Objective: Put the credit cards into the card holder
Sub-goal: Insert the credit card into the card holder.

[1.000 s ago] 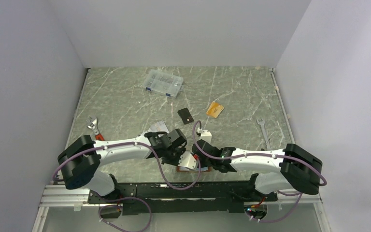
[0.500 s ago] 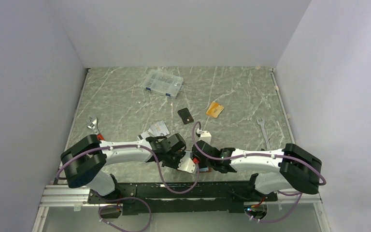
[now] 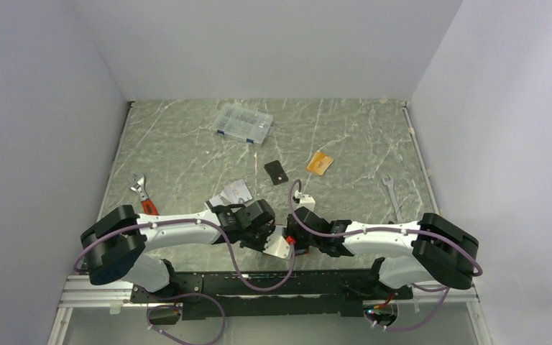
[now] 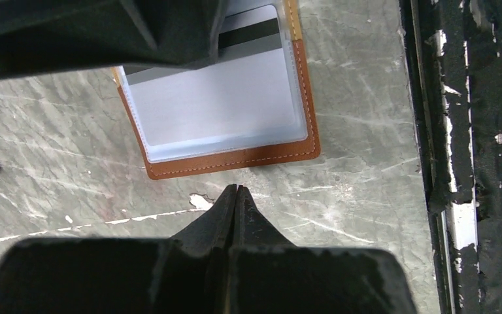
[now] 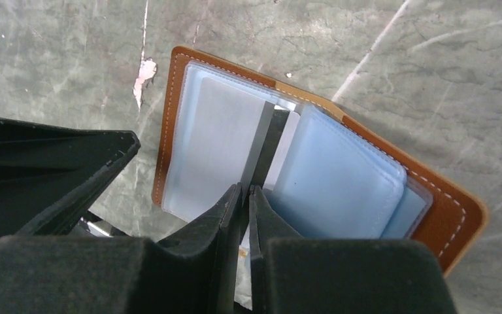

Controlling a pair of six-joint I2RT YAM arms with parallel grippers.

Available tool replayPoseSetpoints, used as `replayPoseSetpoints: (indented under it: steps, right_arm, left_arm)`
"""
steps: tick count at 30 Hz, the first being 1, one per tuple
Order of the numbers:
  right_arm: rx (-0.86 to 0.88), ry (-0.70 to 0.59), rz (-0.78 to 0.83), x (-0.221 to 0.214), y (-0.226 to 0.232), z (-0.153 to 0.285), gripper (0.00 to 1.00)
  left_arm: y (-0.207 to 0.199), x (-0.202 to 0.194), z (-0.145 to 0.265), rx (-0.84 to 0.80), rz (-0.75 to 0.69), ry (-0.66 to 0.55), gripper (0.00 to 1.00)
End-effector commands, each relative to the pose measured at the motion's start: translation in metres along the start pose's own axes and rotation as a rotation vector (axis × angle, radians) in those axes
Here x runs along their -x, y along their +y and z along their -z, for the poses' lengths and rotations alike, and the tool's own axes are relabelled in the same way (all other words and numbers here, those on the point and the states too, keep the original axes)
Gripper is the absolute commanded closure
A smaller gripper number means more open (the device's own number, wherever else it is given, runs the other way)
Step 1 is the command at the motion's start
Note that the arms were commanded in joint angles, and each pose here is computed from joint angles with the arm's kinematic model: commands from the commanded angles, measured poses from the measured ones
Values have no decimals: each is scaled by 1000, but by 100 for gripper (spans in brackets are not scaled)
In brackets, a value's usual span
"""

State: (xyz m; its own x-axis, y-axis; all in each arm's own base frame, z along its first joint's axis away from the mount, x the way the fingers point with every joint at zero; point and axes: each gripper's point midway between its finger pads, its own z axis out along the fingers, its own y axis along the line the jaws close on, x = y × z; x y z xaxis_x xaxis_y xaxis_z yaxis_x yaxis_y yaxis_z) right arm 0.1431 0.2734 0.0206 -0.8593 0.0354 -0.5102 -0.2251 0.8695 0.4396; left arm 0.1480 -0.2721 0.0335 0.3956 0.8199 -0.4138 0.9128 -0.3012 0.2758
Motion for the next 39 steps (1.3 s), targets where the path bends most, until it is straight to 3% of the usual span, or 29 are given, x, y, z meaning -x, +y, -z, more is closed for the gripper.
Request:
replayPoseSetpoints:
  steps: [1,13,19,32,39]
  right_arm:
    - [30,10,6,0,6,-5,88]
    - [92,-37,-69,14,-3,11,87]
    - [139,-79,-81,41,-4,28,74]
    - [145,-211,-16,128,2,65,56]
    - [122,-250,30,169,3,63,49]
  left_arm:
    - [0,3,0,5,-15,-7,98]
    - [-4,1,-26,-6,-77,-3,99]
    - [-3,-1,-14,0,-36,4,98]
    - [83,10,63,97,256,-48,82]
    - [138,2,95,175,410,-126,80]
